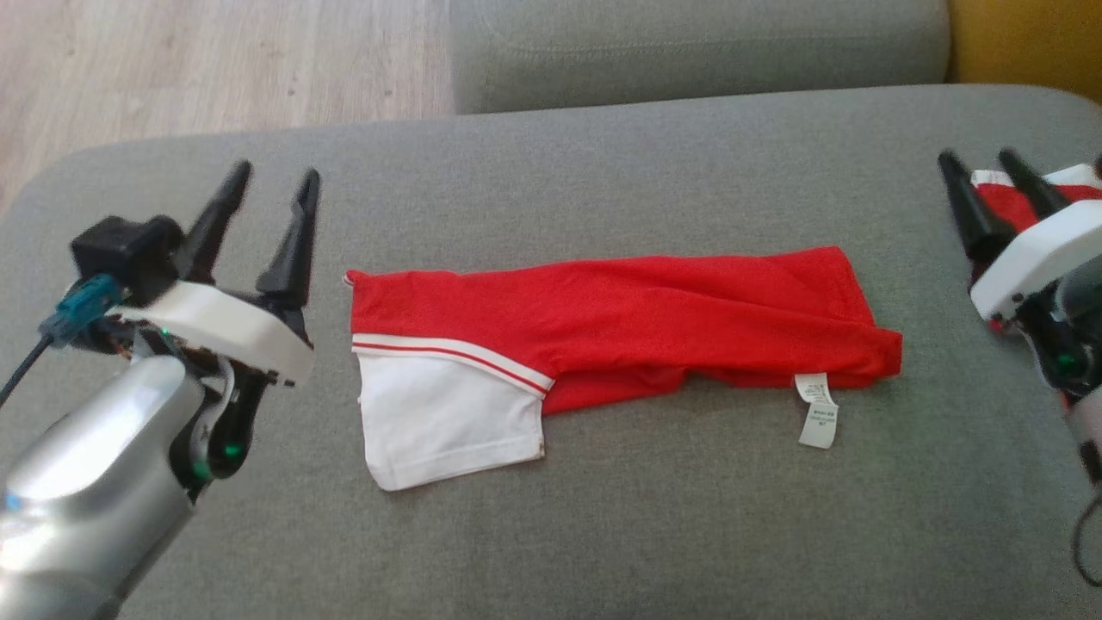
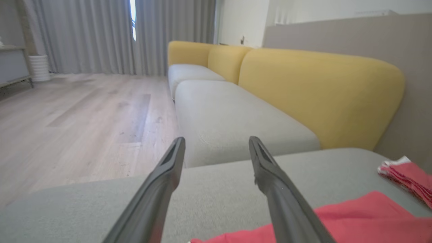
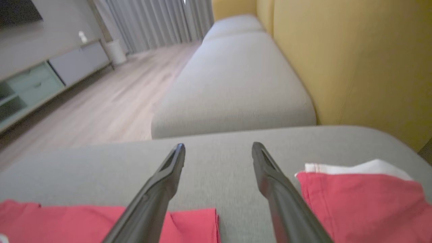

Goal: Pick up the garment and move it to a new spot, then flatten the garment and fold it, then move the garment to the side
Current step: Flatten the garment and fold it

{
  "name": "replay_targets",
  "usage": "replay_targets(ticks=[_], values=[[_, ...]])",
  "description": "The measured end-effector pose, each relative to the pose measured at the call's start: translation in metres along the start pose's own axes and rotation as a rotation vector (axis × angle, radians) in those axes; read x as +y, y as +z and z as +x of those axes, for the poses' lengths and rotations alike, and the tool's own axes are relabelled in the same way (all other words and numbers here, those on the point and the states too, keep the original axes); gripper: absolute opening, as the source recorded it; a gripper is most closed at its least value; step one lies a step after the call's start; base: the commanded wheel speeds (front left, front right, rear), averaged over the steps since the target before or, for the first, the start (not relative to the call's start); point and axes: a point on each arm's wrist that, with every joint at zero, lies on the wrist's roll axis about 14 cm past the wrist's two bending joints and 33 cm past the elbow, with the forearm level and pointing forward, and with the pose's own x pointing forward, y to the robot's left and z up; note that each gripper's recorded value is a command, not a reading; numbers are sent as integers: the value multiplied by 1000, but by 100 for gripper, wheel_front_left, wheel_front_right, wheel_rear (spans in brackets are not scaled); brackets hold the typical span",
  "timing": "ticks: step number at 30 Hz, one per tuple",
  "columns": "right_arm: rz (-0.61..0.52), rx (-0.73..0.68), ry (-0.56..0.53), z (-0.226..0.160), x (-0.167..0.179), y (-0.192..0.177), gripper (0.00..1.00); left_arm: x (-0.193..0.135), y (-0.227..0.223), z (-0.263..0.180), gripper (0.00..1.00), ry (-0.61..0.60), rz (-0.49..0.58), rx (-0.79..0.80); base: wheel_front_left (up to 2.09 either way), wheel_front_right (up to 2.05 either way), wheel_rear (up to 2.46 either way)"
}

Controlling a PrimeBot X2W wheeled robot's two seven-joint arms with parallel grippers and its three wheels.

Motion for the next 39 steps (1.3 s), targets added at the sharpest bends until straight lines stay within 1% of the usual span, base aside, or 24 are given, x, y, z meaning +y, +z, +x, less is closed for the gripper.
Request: replay_targets(ticks=[2,6,9,12,15,18,21,24,28,32,39], values=[[-10,-115,1,-1,7,19,100,3,11,0,100,39,-23,-61,0,0,0],[11,-315,12,-6,25,48,100,7,28,-4,100,119,-78,-164,0,0,0],[5,-388,23,-12,42,48,100,8,41,-14,100,161,-91,-256,0,0,0],[2,-388,26,-19,57,27,100,6,23,-29,100,193,-109,-259,0,0,0],[30,-367,21,-27,71,1,100,5,-5,-46,100,231,-132,-224,0,0,0],[37,-320,19,-35,83,-26,100,1,-24,-58,100,242,-119,-197,0,0,0],[53,-296,4,-40,83,-39,100,0,-33,-64,100,258,-121,-184,0,0,0],[41,-264,-12,-47,80,-54,100,-5,-50,-70,100,258,-125,-151,0,0,0],[40,-245,-25,-52,79,-66,100,-8,-68,-77,100,259,-117,-114,0,0,0],[62,-237,-26,-54,79,-70,100,-8,-68,-78,100,261,-120,-125,0,0,0],[66,-232,-27,-53,80,-72,100,-9,-70,-75,100,254,-124,-127,0,0,0]])
